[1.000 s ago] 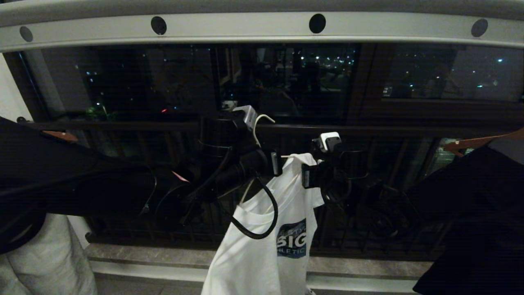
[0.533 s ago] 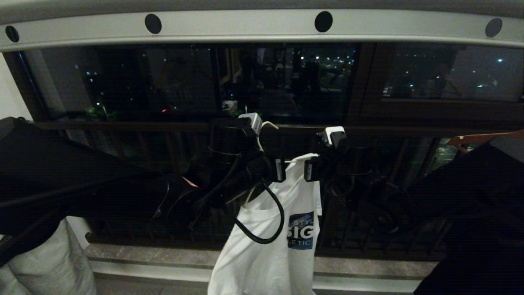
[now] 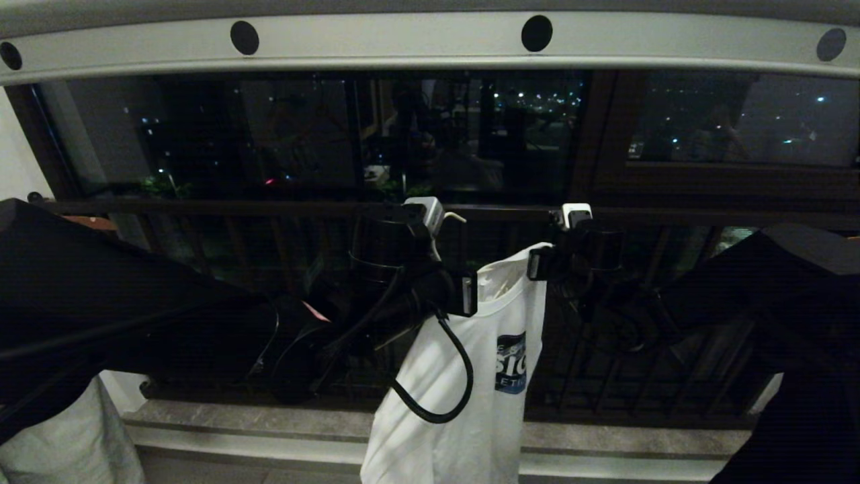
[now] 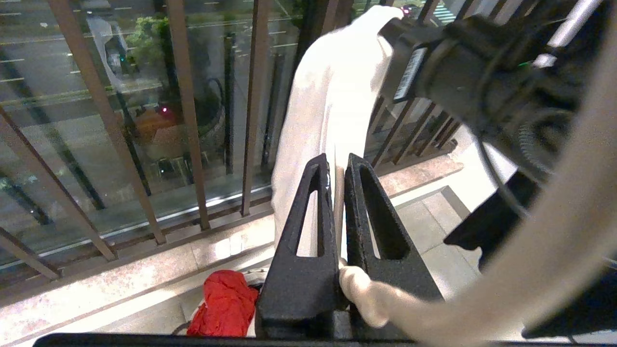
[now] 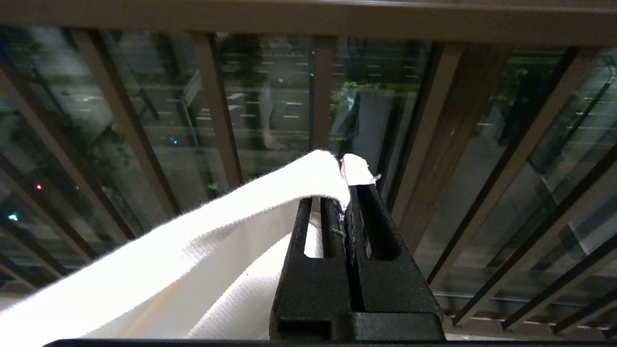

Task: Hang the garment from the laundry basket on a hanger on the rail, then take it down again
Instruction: Take the clothes off the clothes rack

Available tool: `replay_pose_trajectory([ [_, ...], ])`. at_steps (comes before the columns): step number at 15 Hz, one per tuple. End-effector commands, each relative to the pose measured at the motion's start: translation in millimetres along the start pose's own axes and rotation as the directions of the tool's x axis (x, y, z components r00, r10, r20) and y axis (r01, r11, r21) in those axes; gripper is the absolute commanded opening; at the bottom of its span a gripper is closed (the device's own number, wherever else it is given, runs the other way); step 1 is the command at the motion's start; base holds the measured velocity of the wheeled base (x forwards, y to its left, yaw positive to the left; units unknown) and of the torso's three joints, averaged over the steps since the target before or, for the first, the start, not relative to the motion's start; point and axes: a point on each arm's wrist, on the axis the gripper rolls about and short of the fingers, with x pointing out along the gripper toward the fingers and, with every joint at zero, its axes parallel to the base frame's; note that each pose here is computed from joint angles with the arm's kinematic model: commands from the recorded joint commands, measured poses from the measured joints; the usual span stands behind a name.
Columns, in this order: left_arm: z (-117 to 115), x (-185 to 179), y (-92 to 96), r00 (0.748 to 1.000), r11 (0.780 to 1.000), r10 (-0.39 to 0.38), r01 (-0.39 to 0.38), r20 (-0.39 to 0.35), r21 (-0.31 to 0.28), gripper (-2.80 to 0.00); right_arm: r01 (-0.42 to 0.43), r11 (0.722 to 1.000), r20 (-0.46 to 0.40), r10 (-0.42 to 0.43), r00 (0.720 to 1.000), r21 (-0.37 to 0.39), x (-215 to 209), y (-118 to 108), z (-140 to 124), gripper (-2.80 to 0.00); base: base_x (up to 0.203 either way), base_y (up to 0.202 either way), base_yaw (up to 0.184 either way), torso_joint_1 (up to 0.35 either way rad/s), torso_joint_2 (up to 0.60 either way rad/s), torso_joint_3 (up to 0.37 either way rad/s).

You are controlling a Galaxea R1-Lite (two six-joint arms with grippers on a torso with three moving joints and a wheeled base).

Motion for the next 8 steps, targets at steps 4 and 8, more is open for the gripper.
replay_pose_trajectory([
  [4, 3.7, -3.6, -1.8, 1.000, 1.000, -0.007, 0.007, 0.012, -0.002, -2.80, 0.017, 1.000, -0.031, -0.018, 0.999, -0.009, 17.0, -2.0, -24.8, -2.80, 0.000, 0.000, 0.000, 0.000, 0.00, 0.000],
  [8, 0.5, -8.4, -10.4, 0.999, 0.999, -0.032, 0.032, 0.001, -0.001, -2.80, 0.016, 1.000, 0.004, -0.016, 1.000, 0.003, 22.1, -1.1, -30.0, -2.80, 0.000, 0.000, 0.000, 0.000, 0.00, 0.000],
])
